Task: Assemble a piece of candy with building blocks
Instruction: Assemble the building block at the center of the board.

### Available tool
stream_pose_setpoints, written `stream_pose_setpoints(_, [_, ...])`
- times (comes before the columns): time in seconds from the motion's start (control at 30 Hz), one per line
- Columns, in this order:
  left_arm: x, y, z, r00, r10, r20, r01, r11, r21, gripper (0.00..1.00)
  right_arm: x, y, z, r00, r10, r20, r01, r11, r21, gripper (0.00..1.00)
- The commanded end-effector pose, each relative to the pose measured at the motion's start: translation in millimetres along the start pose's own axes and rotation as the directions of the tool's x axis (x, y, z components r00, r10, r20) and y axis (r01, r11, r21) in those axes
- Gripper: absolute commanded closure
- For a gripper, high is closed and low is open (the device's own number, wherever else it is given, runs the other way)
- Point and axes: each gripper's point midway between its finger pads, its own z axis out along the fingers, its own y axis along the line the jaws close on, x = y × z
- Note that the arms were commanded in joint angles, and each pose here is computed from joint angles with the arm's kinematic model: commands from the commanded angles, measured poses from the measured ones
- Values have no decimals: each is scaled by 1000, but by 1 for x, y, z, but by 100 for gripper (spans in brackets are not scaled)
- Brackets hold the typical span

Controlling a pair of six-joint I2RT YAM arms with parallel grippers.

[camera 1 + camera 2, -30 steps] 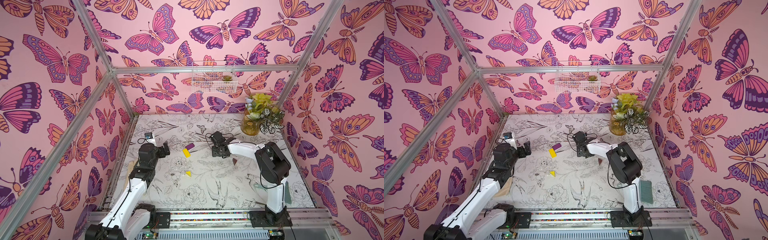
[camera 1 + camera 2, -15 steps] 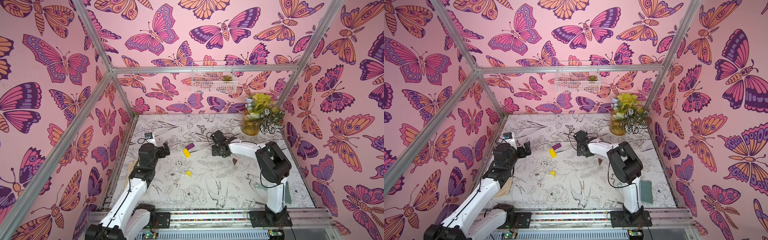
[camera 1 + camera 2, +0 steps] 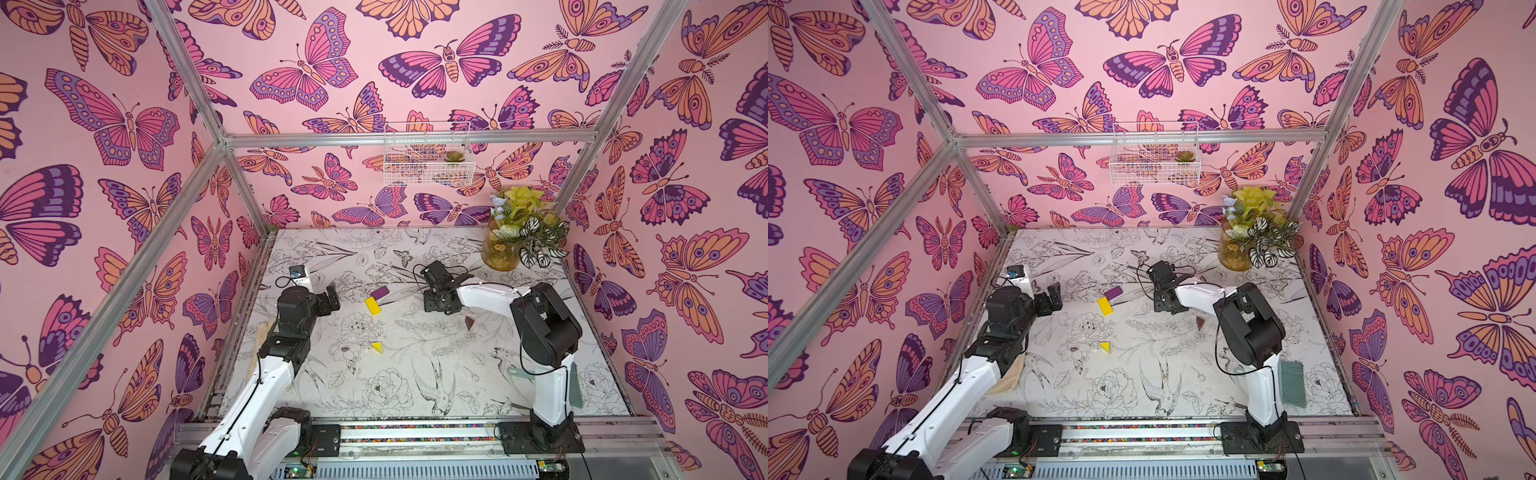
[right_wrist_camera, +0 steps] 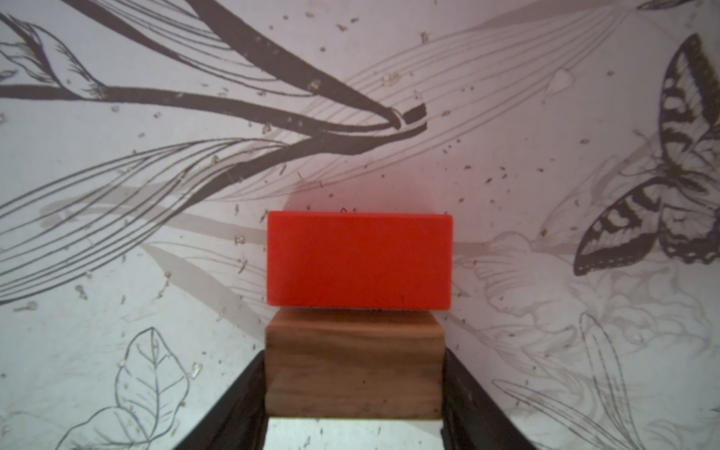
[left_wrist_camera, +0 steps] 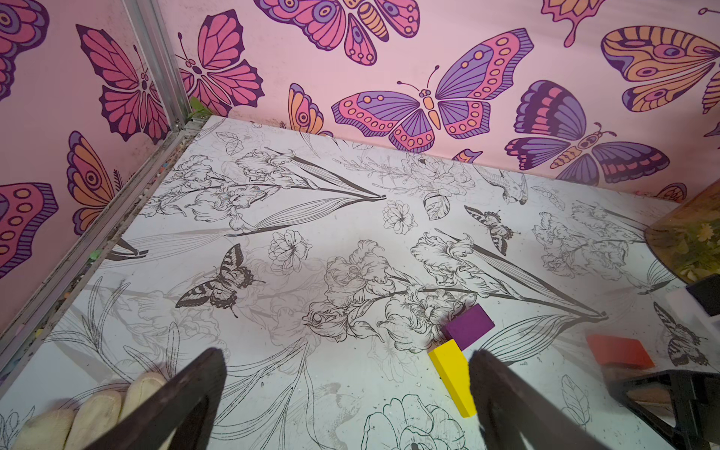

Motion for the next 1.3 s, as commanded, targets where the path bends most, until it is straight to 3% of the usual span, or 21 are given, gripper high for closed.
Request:
stream_pose_setpoints(0.0, [2, 0, -1, 1000, 12, -13, -12, 1000, 0, 0, -5, -2, 7, 1000, -7, 2, 7, 1000, 17, 34])
stream_pose_setpoints(0.7, [4, 1, 0, 1000, 15, -19, -15, 1000, -4, 0, -8, -9, 11, 1000, -25, -3, 26, 998, 54, 33])
stream_pose_setpoints(1.27, [2, -1, 1, 1000, 14, -19, -14, 1000, 3, 0, -9, -10, 5, 1000, -29, 0, 29, 998, 58, 26])
